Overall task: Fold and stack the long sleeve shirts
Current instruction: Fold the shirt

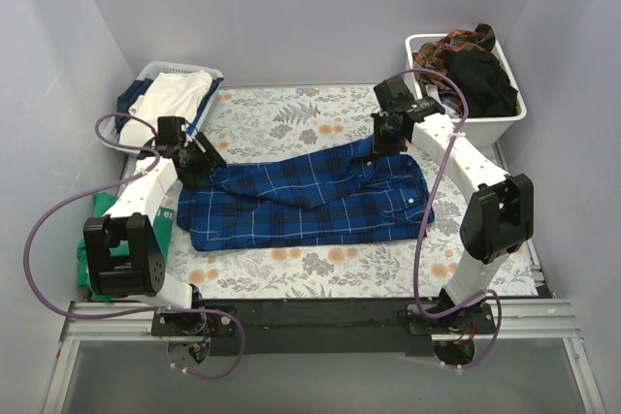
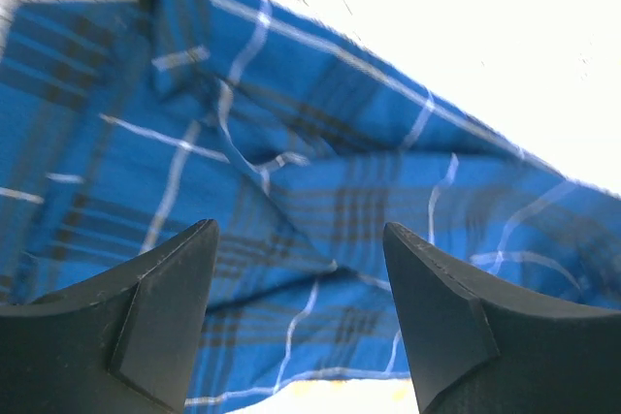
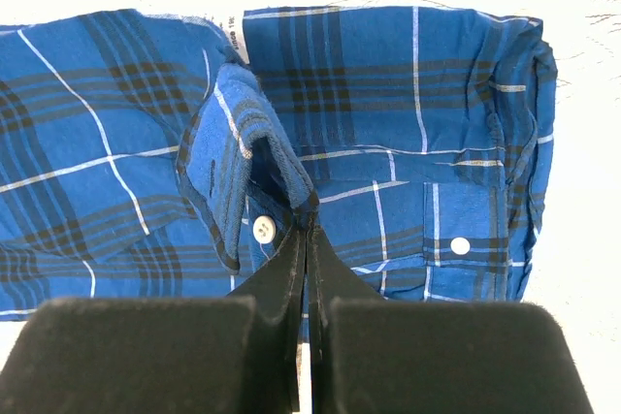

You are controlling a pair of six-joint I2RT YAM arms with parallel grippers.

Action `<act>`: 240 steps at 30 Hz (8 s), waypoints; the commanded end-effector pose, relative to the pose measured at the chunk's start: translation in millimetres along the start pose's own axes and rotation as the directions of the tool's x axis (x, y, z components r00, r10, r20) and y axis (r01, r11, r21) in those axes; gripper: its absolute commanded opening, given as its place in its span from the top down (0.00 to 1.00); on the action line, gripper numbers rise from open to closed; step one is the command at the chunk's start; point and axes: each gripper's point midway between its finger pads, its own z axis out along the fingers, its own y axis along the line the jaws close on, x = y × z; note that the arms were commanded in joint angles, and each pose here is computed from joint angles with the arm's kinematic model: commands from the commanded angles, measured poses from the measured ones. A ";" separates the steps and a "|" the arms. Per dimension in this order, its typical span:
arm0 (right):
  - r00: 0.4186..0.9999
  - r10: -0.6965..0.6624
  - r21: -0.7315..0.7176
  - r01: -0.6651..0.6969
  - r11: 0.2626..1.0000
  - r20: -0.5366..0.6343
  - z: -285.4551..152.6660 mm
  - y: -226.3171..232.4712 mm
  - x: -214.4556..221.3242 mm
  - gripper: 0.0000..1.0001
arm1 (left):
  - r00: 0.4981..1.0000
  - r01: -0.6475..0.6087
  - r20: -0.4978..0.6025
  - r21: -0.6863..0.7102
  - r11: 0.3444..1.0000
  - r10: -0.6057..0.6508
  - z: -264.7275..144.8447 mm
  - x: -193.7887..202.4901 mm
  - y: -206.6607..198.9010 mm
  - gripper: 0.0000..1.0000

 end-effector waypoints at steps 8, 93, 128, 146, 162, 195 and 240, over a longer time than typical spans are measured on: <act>1.000 0.008 -0.069 -0.006 0.998 0.023 6.3 17.6 -23.0 0.99 | 0.985 -0.075 -0.142 0.150 0.986 0.096 -8.2 73.4 -28.3 0.31; 0.996 0.053 -0.244 -0.034 0.969 0.070 27.4 22.9 -67.9 0.99 | 0.977 -0.132 -0.173 -0.061 0.989 0.120 21.8 160.7 -143.4 0.44; 0.994 0.030 -0.227 -0.006 0.974 0.101 1.7 16.0 -66.9 0.99 | 0.982 -0.154 -0.133 -0.139 0.978 0.135 23.2 156.0 -130.9 1.00; 0.976 0.197 -0.069 -0.203 0.977 -0.090 15.3 -55.5 14.8 0.99 | 0.974 -0.180 -0.159 -0.105 0.978 0.162 11.7 161.9 -112.5 1.00; 0.984 0.171 -0.055 -0.173 0.983 -0.040 23.2 -63.0 19.9 0.55 | 0.974 -0.210 -0.101 -0.079 0.975 0.202 -0.8 143.7 -123.3 0.38; 0.977 -0.009 -0.224 -0.040 0.974 -0.214 64.1 13.0 68.8 0.57 | 0.988 0.148 0.077 -0.268 0.952 -0.132 13.3 10.0 10.9 0.31; 0.957 -0.006 0.046 0.021 0.999 -0.291 75.5 -59.1 122.2 0.64 | 0.984 0.052 0.175 -0.345 0.937 0.010 52.7 -54.3 10.1 1.00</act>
